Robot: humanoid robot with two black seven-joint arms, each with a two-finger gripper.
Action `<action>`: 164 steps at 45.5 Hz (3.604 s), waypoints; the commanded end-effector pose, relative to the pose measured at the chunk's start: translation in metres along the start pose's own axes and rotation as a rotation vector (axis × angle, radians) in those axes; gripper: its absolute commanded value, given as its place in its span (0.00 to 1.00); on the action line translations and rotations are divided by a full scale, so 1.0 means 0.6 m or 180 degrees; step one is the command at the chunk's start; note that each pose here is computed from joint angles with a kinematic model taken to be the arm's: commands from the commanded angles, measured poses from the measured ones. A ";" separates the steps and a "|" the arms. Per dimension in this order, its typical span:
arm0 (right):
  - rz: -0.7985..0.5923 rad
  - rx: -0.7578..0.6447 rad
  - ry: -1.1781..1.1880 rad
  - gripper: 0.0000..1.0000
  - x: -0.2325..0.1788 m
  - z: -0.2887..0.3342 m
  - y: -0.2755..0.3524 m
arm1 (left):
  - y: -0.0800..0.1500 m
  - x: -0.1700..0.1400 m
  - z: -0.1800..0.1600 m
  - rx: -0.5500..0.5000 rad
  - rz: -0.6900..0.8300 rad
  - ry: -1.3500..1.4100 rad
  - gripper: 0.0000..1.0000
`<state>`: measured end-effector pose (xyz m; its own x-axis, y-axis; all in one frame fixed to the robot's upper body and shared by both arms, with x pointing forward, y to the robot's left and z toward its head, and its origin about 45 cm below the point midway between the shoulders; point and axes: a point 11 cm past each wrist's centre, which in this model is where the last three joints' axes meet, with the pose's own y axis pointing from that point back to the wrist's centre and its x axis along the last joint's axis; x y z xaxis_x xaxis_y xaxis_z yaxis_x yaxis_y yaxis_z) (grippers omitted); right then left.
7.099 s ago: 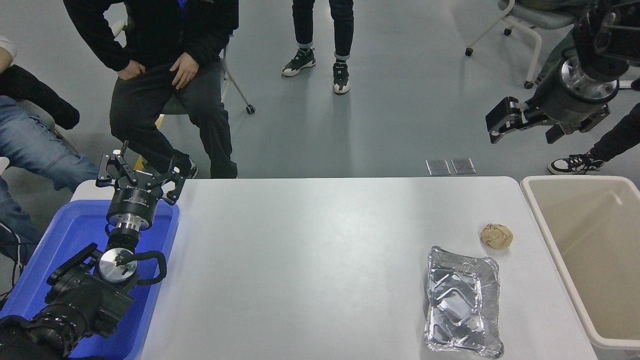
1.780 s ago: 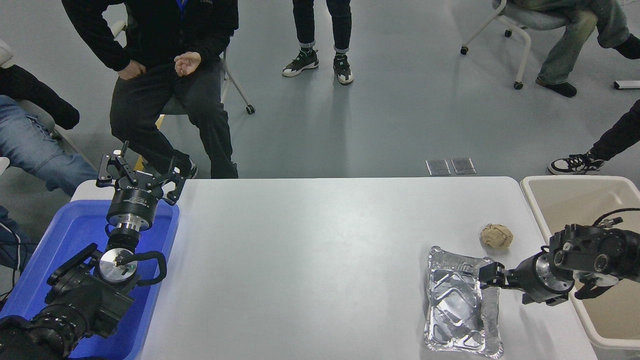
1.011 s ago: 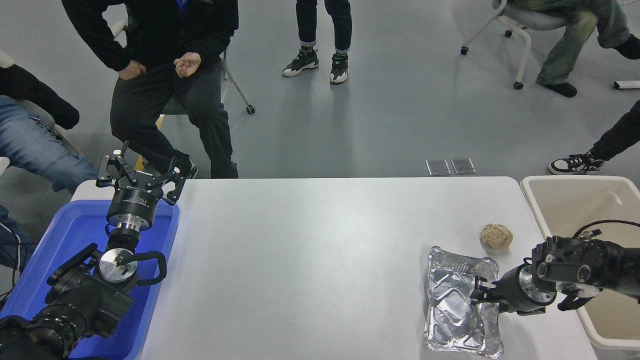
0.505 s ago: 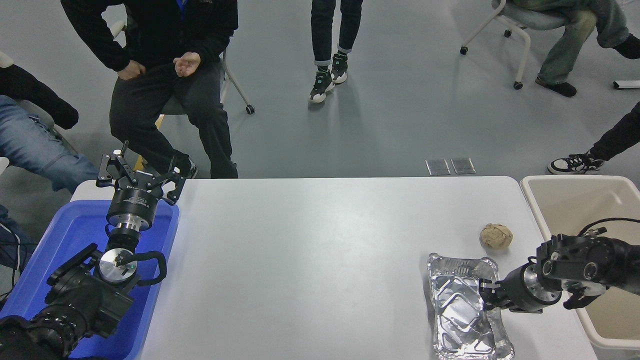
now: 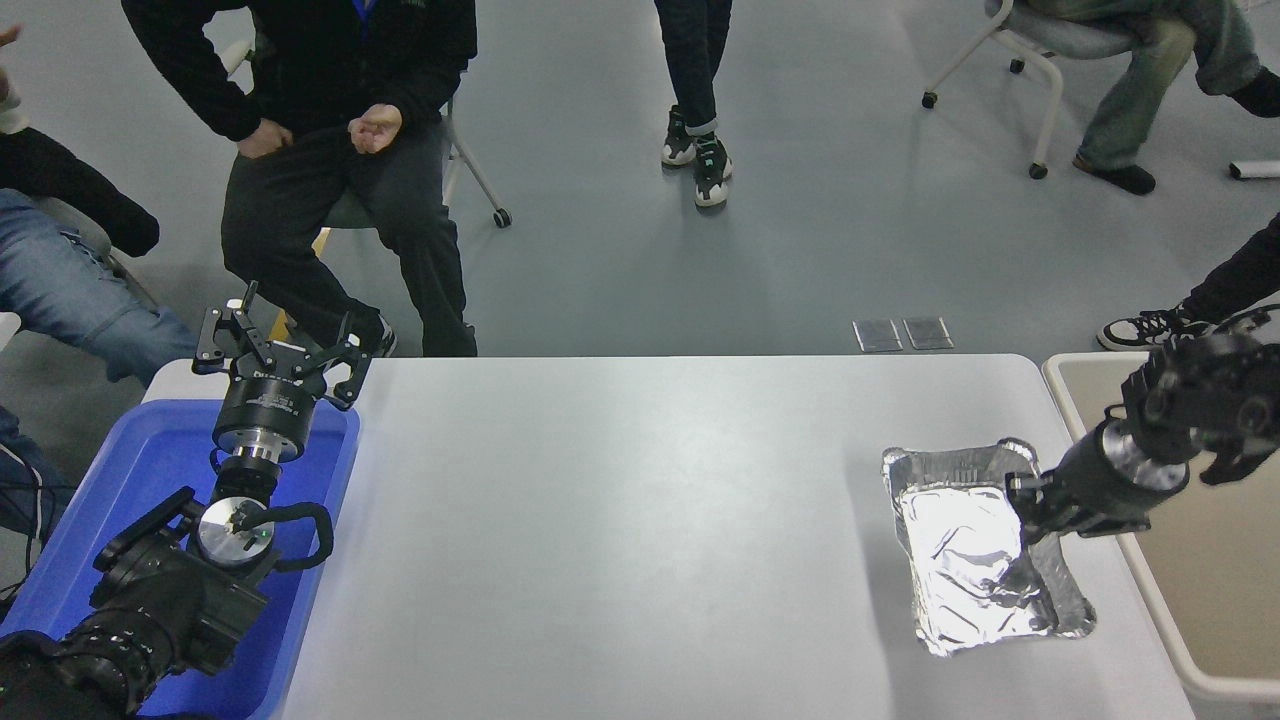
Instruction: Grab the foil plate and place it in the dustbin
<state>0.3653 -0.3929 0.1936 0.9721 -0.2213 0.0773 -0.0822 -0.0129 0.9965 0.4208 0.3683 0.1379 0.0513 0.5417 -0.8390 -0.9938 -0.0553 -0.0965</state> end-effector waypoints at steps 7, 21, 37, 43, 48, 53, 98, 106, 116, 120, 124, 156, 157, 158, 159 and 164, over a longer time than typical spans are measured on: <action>0.0693 0.0165 0.0093 0.00 0.098 -0.037 0.212 | 0.000 0.000 0.000 0.0001 0.0000 0.0000 0.99; 0.1295 0.0104 0.0383 0.00 0.139 -0.076 0.353 | 0.000 0.000 0.000 0.0001 0.0000 0.0000 0.99; 0.1549 0.0055 0.0503 0.00 0.148 -0.089 0.413 | 0.000 0.000 0.000 -0.0003 0.0000 0.0002 0.99; 0.1551 0.0039 0.0506 0.00 0.148 -0.087 0.414 | 0.000 0.000 0.000 0.0001 0.0000 0.0000 0.99; 0.1548 -0.0031 0.0478 0.00 0.148 -0.073 0.413 | 0.000 0.000 0.000 0.0001 0.0000 0.0000 0.99; 0.1563 -0.0100 0.0392 0.00 0.149 -0.044 0.413 | 0.000 0.000 0.000 0.0001 0.0000 0.0000 0.99; 0.1501 -0.0602 -0.1360 0.00 0.083 0.354 0.234 | 0.000 0.000 0.000 0.0001 0.0004 -0.0002 0.99; 0.1401 -0.0534 -0.1617 0.00 0.045 0.387 0.173 | 0.000 0.000 0.000 -0.0003 0.0005 0.0001 0.99; 0.1772 -0.0508 -0.1986 0.00 0.023 0.430 0.129 | 0.000 0.000 0.000 -0.0003 0.0005 0.0001 0.99; 0.2090 -0.0649 -0.1996 0.00 0.023 0.445 0.112 | 0.000 0.000 0.000 0.0001 0.0004 -0.0002 0.99; 0.2485 -0.0803 -0.2029 0.00 0.010 0.453 0.063 | 0.000 0.000 0.000 -0.0003 0.0005 0.0001 0.99; 0.3177 -0.0639 -0.3007 0.00 -0.048 0.417 -0.090 | 0.000 0.000 0.000 -0.0003 0.0000 0.0002 0.99; 0.3190 -0.0635 -0.3016 0.00 -0.048 0.413 -0.094 | 0.000 0.000 0.000 -0.0003 0.0000 0.0002 0.99; 0.3217 -0.0638 -0.3027 0.00 -0.047 0.411 -0.095 | 0.000 0.000 0.000 -0.0003 0.0000 0.0002 0.99; 0.3236 -0.0644 -0.3033 0.00 -0.047 0.409 -0.097 | 0.000 0.000 0.000 -0.0003 0.0000 0.0002 0.99; 0.3269 -0.0693 -0.3048 0.00 -0.056 0.407 -0.108 | 0.000 0.000 0.000 -0.0003 0.0000 0.0002 0.99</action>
<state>0.2911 -0.6328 0.1383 0.0330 -0.6099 0.7918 -0.5447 0.6533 0.5259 0.4208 0.3684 0.1380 0.0513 0.5414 -0.8392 -0.9937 -0.0558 -0.0967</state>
